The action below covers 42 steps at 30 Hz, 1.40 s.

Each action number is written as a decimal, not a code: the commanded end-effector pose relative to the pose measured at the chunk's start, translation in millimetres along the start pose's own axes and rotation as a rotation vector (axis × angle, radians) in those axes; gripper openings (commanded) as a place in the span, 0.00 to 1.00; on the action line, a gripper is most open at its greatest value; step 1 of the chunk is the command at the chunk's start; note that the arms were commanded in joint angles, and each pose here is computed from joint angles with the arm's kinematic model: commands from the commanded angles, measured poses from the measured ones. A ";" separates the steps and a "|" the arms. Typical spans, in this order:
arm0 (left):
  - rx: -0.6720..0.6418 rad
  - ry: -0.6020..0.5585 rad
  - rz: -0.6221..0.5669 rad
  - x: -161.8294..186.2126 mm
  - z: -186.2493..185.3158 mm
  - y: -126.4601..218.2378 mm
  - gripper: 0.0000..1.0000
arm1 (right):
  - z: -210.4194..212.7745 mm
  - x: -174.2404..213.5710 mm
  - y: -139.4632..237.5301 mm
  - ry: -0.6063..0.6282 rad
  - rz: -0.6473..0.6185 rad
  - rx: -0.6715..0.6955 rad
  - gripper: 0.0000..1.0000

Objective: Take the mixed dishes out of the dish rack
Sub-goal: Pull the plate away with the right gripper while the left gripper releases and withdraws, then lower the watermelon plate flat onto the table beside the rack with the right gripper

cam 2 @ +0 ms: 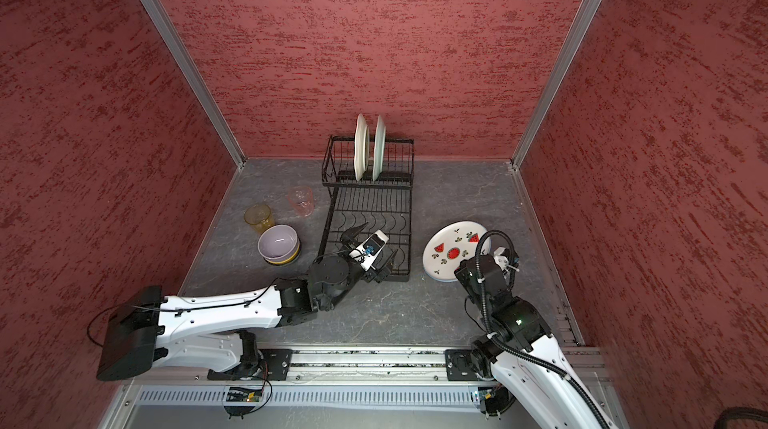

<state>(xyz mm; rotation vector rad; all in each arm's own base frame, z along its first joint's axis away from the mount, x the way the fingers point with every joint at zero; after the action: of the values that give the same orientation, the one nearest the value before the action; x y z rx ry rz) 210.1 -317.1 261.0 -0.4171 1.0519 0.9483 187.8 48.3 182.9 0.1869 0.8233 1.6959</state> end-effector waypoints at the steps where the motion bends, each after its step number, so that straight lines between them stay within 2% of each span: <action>1: 0.001 0.046 -0.027 -2.1 4.9 2.8 1.00 | 26.2 -14.4 3.2 -0.064 -0.071 -0.097 0.00; 11: -0.014 0.082 -0.026 5.7 18.0 9.0 0.99 | 26.9 -4.2 -32.7 -0.069 -0.011 -0.066 0.00; 28: -0.047 0.119 0.000 22.8 32.1 12.7 0.99 | -21.9 7.3 -96.8 -0.185 0.131 0.099 0.00; 30: -0.047 0.119 0.003 23.7 32.1 12.3 0.99 | -26.3 8.3 -99.4 -0.193 0.135 0.111 0.08; 33: -0.051 0.120 0.003 24.1 33.6 12.5 0.99 | -29.8 7.3 -99.7 -0.198 0.126 0.120 0.11; 36: -0.053 0.124 0.000 24.2 34.6 12.8 0.99 | -32.7 4.7 -99.0 -0.194 0.110 0.132 0.22; 42: -0.055 0.141 0.001 26.1 36.0 12.1 1.00 | -41.3 7.2 -104.6 -0.180 0.122 0.161 0.22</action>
<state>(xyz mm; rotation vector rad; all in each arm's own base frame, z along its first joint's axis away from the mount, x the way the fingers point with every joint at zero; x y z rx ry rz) 224.7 -277.5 254.3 -0.5053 1.1345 0.9798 247.4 48.0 93.8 0.4932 0.8029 1.7118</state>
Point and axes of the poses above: each gripper's point midway between its finger pads, its own y axis back along the fingers, its own z axis along the line the jaws close on, x = y × z, the point moved 3 cm from there along y, back along the fingers, and after that the axes turned 9 degrees about -y, right-handed, at the moved point
